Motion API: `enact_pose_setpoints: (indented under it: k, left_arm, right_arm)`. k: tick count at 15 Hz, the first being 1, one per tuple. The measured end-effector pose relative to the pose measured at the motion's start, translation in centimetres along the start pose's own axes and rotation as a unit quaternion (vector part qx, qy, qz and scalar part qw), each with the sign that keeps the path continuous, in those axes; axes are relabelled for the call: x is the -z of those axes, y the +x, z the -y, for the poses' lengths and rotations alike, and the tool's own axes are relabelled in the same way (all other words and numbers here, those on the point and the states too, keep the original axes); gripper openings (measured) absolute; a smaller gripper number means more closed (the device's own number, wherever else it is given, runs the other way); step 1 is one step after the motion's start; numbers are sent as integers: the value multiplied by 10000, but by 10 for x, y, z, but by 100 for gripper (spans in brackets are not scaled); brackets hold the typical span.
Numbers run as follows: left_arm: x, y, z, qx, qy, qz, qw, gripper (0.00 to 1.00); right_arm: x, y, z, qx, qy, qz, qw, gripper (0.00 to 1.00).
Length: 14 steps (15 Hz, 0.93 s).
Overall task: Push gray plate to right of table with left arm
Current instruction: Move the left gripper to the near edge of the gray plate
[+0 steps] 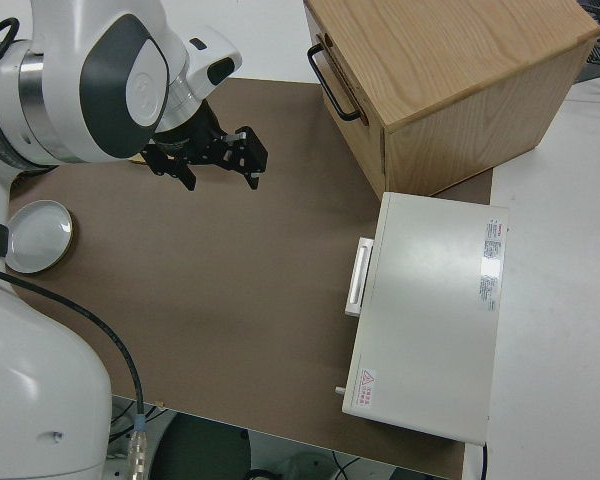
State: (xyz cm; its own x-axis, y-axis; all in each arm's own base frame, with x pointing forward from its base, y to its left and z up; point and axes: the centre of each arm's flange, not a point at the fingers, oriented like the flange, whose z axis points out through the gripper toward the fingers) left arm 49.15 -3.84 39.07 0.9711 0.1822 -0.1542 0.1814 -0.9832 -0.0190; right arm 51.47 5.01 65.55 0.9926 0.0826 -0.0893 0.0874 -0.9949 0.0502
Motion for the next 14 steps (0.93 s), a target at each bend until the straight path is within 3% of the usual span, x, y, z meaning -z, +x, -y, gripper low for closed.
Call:
enact_pose_setpoints:
  k: [6,10,14]
  left_arm:
    - [-44,11,-3,-22,18,95,10000,98]
    - [-58,17,-5,-38,15,92,9999,89]
    - [-73,18,-7,-390,33,187,9991,88]
  right_arm:
    - [0,0,0,0,0,0,10000,100]
    - [0,0,0,0,0,0,10000,100]
    - [0,0,0,0,0,0,10000,100]
